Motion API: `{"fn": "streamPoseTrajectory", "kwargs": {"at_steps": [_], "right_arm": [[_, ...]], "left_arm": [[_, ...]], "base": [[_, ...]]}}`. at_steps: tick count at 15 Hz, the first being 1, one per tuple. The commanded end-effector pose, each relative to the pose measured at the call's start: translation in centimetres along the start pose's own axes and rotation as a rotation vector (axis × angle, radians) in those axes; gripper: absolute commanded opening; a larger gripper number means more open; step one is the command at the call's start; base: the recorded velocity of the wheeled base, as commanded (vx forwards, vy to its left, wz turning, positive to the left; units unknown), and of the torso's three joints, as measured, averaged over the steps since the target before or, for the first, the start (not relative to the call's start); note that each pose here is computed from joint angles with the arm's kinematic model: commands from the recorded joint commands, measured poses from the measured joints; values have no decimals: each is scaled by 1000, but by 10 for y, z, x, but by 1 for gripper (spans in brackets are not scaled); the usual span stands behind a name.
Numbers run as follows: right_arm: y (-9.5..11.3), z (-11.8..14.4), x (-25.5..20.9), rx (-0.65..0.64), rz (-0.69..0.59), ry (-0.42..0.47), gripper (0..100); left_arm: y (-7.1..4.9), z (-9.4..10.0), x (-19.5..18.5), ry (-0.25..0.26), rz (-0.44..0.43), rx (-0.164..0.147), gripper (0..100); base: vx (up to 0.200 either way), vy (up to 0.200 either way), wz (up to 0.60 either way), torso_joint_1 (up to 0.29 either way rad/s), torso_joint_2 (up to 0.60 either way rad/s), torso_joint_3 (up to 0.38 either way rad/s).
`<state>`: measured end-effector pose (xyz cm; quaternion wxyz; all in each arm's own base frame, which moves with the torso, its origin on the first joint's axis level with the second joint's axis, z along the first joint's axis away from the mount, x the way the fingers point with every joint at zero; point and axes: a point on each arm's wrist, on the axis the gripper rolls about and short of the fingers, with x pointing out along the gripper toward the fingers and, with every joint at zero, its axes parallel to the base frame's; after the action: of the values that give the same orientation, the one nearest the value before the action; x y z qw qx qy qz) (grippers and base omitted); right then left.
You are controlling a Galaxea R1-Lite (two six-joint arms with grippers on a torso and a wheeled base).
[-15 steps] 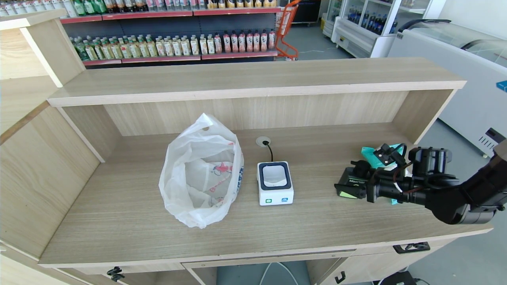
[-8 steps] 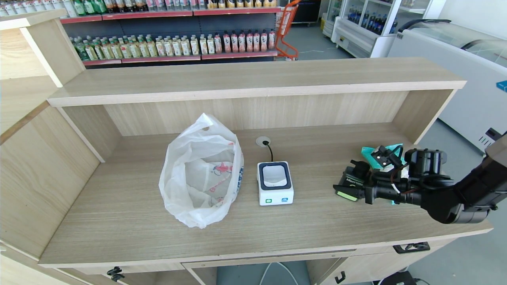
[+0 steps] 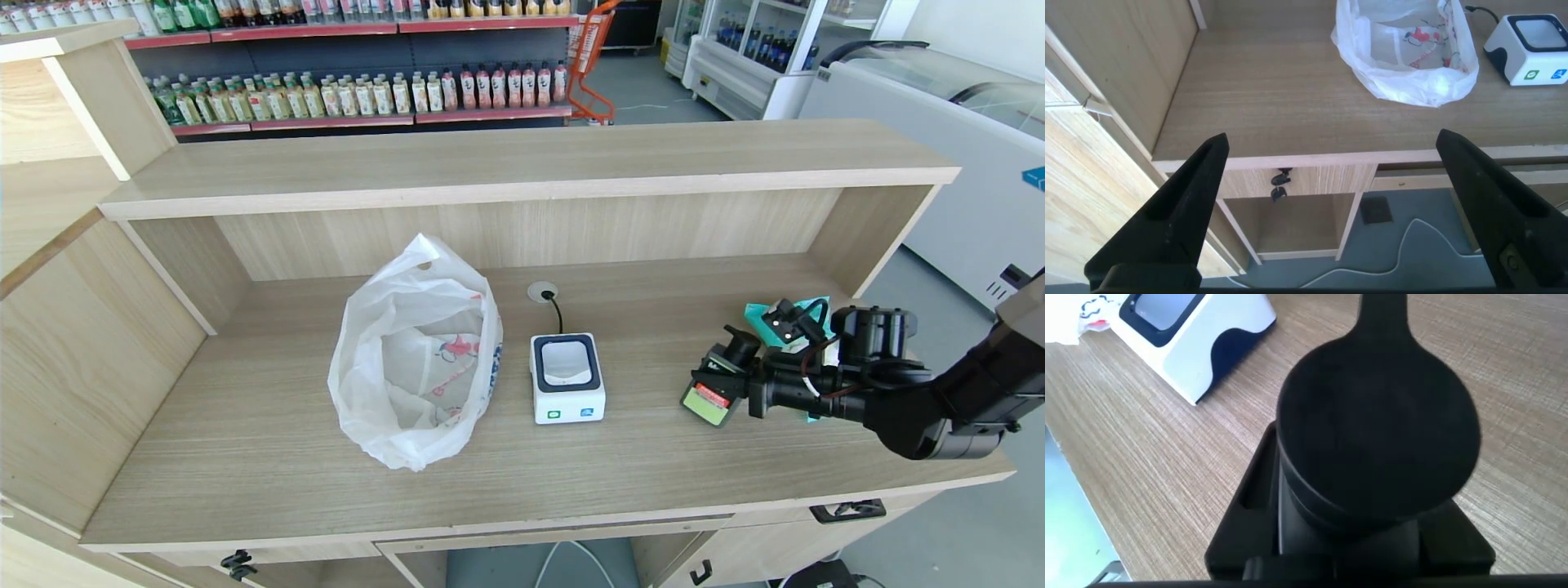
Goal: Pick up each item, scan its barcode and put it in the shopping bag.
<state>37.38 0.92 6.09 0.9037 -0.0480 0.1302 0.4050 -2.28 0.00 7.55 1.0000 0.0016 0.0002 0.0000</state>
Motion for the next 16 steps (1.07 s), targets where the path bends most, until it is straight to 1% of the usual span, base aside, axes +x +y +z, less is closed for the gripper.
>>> {"fn": "streamPoseTrajectory", "kwargs": {"at_steps": [1,3,6,8,9,11,12,13,14,16], "right_arm": [[1,4,-3,8,-40,12,0],[2,17,-15,36,-59,20,0],[13,39,-33,149,-70,8,0],[19,43,-38,192,-104,8,0],[23,47,-40,234,-110,2,0],[36,63,-43,352,-118,-28,0],[52,84,-43,496,-155,-77,0],[58,94,-43,566,-177,-106,0],[64,102,-45,625,-190,-119,0],[77,117,-54,723,-198,-106,0]], "left_arm": [[0,0,0,0,0,0,100],[0,0,0,0,0,0,100],[0,0,0,0,0,0,100],[0,0,0,0,0,0,100],[0,0,0,0,0,0,100],[0,0,0,0,0,0,100],[0,0,0,0,0,0,100],[0,0,0,0,0,0,100],[0,0,0,0,0,0,100],[0,0,0,0,0,0,100]], "base": [[0,0,0,0,0,0],[0,0,0,0,0,0],[0,0,0,0,0,0],[0,0,0,0,0,0],[0,0,0,0,0,0],[0,0,0,0,0,0],[0,0,0,0,0,0],[0,0,0,0,0,0],[0,0,0,0,0,0],[0,0,0,0,0,0]]}}
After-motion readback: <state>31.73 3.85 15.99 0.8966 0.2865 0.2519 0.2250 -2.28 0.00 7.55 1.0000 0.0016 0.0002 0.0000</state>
